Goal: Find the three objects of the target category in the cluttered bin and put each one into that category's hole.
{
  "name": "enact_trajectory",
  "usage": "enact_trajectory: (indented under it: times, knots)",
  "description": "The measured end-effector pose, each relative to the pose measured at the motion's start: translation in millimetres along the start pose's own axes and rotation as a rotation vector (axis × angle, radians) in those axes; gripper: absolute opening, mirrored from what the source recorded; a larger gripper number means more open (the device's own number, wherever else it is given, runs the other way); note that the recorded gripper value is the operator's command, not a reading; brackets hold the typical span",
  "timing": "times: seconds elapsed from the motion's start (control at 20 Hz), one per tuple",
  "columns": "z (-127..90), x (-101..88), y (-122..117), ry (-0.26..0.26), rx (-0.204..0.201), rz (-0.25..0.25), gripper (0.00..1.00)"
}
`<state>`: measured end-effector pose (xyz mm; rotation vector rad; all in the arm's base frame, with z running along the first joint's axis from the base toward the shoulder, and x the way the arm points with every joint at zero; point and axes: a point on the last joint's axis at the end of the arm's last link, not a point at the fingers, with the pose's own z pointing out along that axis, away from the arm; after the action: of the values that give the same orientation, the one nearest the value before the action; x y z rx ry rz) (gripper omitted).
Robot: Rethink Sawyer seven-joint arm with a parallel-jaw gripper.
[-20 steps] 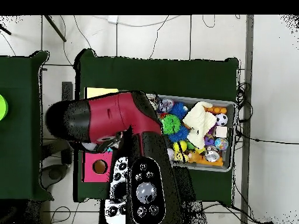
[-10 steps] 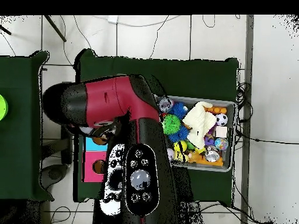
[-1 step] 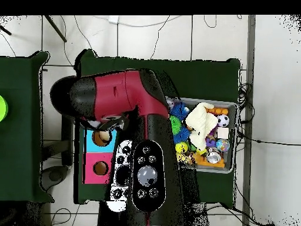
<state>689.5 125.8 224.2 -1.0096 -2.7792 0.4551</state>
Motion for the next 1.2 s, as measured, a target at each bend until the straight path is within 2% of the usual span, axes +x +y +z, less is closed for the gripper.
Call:
enact_trajectory:
  times: [0.5,1.2]
  knots:
    - [-15.8,-19.0,3.6,-0.022,-0.014,0.038,0.00]
    - [-21.7,-16.9,0.9,-0.055,0.007,0.049,0.00]
